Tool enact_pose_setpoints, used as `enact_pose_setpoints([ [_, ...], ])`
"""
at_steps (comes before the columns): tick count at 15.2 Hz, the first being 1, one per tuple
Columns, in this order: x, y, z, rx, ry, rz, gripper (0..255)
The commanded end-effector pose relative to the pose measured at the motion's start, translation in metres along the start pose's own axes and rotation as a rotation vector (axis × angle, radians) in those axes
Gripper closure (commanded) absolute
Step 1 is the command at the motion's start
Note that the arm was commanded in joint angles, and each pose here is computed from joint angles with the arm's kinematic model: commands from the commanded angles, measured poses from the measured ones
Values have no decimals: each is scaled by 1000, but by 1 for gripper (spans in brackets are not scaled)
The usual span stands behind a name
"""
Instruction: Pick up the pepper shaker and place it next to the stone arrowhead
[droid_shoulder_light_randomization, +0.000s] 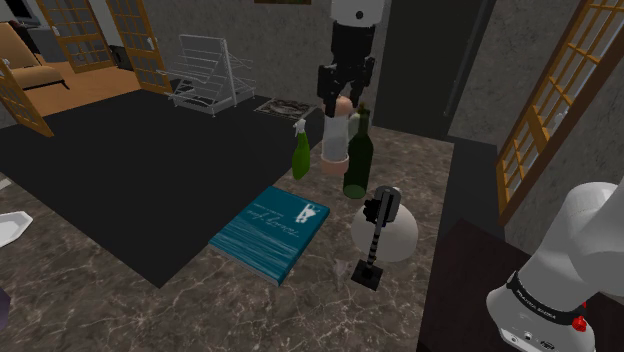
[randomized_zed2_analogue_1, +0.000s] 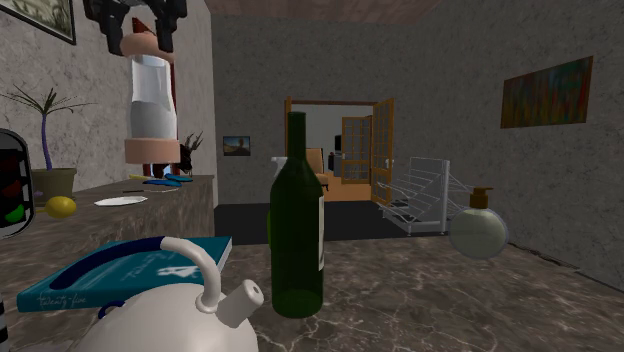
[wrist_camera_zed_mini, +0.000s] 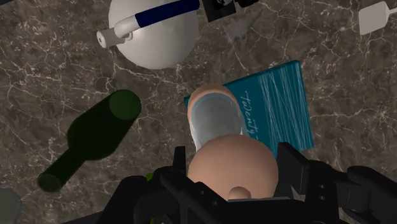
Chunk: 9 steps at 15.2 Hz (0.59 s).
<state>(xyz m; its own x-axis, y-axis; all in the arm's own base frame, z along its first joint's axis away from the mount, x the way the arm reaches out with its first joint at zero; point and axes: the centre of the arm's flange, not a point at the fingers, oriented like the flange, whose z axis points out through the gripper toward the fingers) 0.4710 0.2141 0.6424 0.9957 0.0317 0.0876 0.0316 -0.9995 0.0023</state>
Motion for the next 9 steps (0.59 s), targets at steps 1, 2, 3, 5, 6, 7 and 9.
enact_pose_setpoints([
  [1,-1,0,10,0,1,0,255],
  [2,-1,0,15,0,1,0,255],
  [3,-1,0,21,0,1,0,255],
  [5,-2,0,31,0,1,0,255],
  [6,-3,0,37,0,1,0,255],
  [7,-3,0,42,0,1,0,255],
  [9,-4,0,52,0,1,0,255],
])
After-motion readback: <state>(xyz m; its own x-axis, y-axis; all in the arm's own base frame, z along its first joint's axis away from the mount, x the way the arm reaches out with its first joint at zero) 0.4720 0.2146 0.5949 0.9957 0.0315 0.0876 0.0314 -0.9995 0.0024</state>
